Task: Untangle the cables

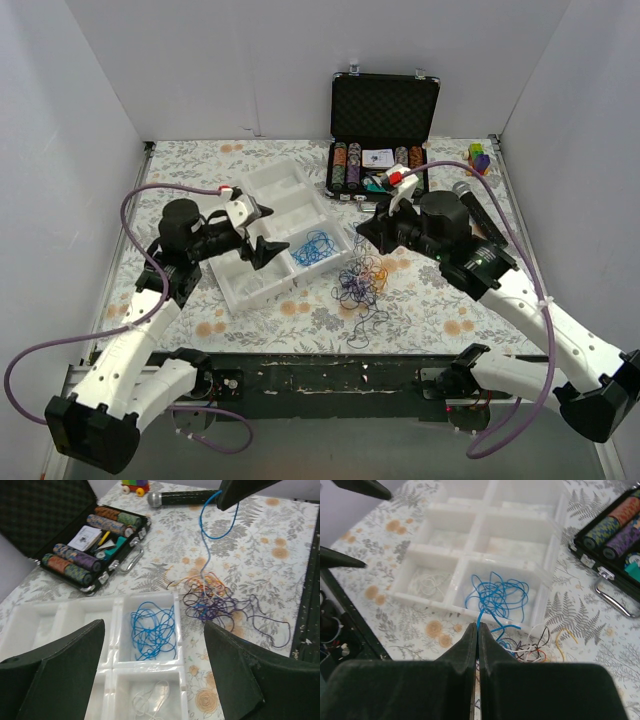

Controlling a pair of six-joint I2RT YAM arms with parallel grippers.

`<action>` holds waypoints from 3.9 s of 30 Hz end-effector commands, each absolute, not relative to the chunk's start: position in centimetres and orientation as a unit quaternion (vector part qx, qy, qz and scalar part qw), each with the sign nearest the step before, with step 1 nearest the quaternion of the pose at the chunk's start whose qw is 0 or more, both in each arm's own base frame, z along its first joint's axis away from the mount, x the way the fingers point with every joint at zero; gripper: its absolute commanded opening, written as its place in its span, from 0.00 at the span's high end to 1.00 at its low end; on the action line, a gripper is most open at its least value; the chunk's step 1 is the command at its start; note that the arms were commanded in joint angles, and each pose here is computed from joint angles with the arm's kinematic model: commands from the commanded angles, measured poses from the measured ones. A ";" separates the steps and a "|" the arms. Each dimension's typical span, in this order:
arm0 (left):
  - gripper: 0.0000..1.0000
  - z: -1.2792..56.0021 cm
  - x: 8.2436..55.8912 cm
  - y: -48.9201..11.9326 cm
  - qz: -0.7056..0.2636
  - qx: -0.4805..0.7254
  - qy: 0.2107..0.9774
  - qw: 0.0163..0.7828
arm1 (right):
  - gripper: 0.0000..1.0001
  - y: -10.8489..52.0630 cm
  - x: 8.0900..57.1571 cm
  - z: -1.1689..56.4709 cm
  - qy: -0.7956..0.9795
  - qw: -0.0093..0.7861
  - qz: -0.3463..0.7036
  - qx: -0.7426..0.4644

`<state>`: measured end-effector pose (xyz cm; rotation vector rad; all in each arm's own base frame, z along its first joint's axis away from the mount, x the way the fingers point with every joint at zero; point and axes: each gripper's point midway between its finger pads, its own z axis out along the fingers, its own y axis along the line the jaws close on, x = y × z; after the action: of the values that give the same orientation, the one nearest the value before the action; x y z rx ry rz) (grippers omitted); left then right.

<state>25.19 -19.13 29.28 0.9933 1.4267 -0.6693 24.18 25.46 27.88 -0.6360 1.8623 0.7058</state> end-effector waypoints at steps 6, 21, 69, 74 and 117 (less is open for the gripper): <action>0.16 30.4 23.0 -26.2 -0.368 0.501 0.553 0.554 | 0.99 27.3 19.6 35.9 0.671 0.530 0.419 -0.305; 0.15 33.8 20.7 -31.0 -0.457 0.513 0.506 0.522 | 0.99 27.1 16.7 46.9 0.563 0.588 0.492 -0.310; 1.00 47.6 20.7 -31.8 -0.450 0.525 0.410 0.594 | 0.11 24.9 19.5 27.8 0.728 0.508 0.380 -0.259; 1.00 47.7 19.6 -31.4 -0.463 0.523 0.410 0.586 | 0.10 25.6 19.6 27.3 0.709 0.521 0.399 -0.257; 1.00 58.2 21.8 -28.5 -0.355 0.437 0.365 0.741 | 0.44 22.0 20.8 9.4 0.863 0.451 0.190 -0.125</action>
<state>19.23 -28.67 60.98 0.9994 0.7220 -0.8825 20.35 24.29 8.58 -0.4305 2.1385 0.5561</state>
